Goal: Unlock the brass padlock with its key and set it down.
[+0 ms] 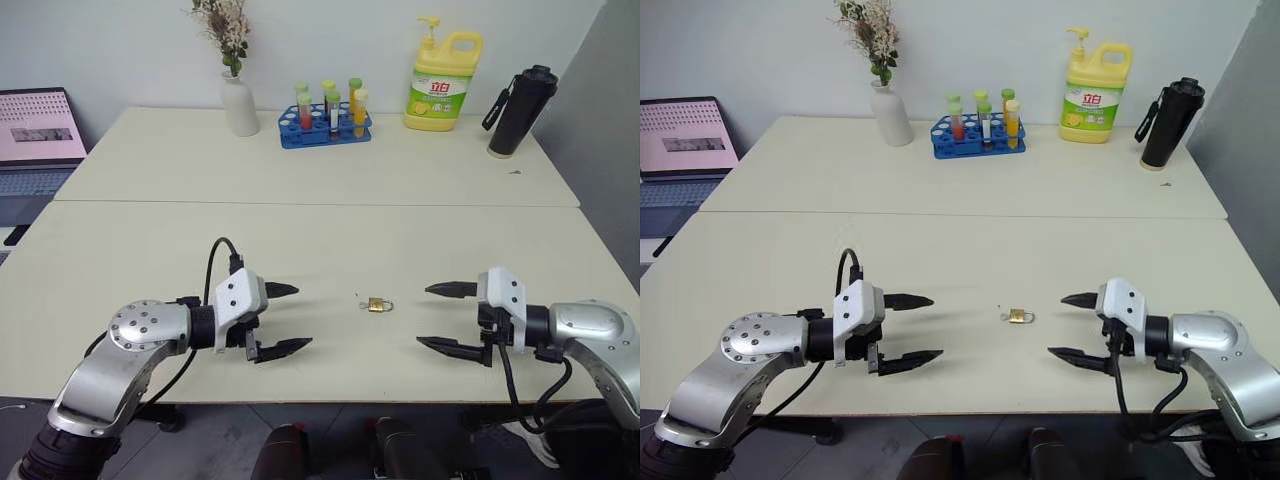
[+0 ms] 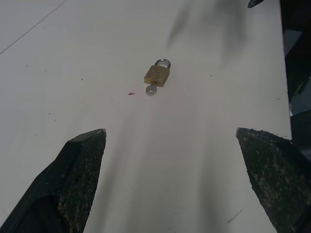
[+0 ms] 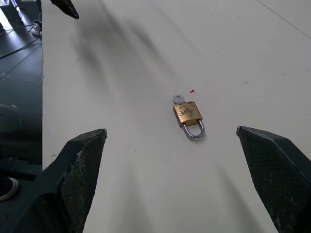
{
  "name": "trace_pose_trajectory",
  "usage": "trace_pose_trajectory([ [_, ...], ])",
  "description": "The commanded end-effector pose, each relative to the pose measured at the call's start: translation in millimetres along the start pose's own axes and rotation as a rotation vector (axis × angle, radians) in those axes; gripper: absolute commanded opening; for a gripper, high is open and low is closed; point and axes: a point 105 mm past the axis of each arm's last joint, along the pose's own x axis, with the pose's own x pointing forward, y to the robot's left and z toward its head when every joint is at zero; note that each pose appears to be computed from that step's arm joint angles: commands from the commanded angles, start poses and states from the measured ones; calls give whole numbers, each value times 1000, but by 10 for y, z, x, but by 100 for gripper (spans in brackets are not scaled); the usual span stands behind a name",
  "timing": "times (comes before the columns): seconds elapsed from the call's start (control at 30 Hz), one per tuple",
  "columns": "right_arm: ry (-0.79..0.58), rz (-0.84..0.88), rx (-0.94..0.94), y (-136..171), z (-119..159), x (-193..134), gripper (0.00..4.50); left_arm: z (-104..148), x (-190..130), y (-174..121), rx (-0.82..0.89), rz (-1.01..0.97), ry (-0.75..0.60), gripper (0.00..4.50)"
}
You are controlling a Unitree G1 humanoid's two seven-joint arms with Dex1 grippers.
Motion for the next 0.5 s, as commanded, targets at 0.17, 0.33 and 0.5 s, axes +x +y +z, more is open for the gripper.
trace_pose_trajectory([
  [0.17,9,2,-47,16,-13,3,450,123,14,-35,61,-20,-13,449],
  [0.33,10,8,-82,5,-3,24,450,74,23,-23,100,-8,33,449],
  [0.5,13,38,-116,-45,50,98,450,43,8,5,131,-7,50,449],
])
